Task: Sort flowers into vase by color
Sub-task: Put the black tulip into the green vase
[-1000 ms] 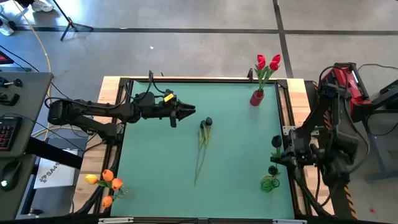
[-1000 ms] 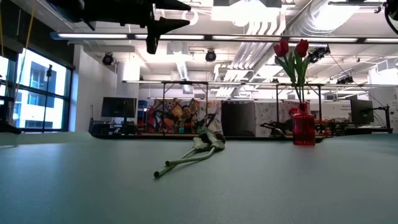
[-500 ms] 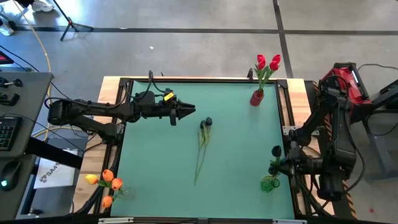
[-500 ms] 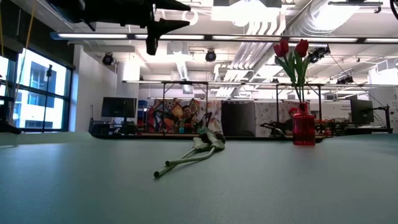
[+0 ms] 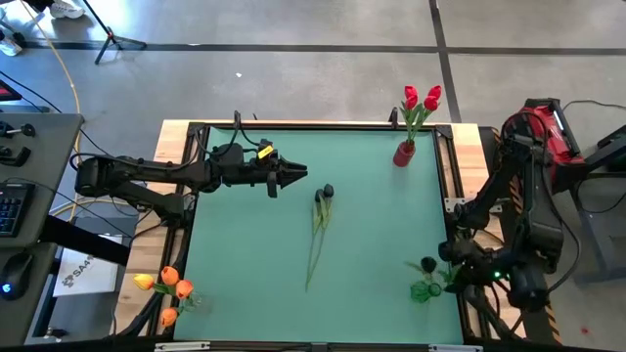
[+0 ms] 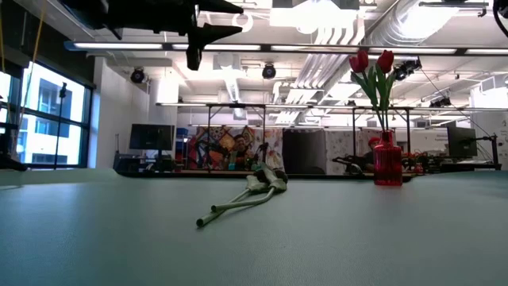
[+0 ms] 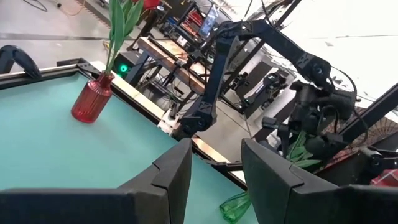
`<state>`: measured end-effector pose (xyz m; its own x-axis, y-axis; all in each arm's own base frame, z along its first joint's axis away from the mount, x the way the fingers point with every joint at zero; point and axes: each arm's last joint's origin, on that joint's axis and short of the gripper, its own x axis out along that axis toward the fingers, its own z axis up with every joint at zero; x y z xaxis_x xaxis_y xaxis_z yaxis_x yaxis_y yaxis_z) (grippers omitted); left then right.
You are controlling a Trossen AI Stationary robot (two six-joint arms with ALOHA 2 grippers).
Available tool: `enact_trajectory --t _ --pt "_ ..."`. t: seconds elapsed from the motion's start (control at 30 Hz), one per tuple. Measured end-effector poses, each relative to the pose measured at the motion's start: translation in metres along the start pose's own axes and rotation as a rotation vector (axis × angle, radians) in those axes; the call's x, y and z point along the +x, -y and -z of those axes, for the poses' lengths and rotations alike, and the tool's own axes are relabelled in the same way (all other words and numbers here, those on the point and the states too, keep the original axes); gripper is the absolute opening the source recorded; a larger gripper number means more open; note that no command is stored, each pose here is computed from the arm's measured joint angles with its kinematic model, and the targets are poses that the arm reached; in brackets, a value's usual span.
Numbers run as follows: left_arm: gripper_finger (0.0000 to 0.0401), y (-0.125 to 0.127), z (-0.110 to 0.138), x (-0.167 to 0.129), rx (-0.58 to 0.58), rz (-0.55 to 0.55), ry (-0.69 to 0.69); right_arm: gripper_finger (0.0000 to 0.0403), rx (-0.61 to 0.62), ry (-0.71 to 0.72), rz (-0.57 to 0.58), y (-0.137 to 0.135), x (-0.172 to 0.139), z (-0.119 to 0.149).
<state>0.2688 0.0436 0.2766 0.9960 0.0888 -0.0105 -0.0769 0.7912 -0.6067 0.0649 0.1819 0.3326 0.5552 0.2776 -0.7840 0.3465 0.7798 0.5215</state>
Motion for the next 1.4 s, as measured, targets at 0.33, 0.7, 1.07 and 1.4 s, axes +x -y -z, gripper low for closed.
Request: enact_trajectory --t 0.33,0.7,1.07,1.4 --pt "0.0126 0.000 0.000 0.000 0.024 -0.001 0.001 0.0116 0.042 0.019 -0.053 0.012 -0.019 -0.013" --pt "0.0126 -0.007 0.012 -0.001 0.017 -0.083 -0.116 0.0116 0.192 -0.248 -0.030 0.031 -0.039 -0.018" --pt "0.0126 -0.027 0.038 -0.026 -0.044 -0.416 -0.430 0.0116 0.433 0.168 0.214 0.079 -0.037 -0.042" --pt "0.0126 -0.026 0.040 -0.028 -0.012 -0.416 -0.459 0.0116 0.511 0.552 0.202 0.100 -0.042 -0.076"
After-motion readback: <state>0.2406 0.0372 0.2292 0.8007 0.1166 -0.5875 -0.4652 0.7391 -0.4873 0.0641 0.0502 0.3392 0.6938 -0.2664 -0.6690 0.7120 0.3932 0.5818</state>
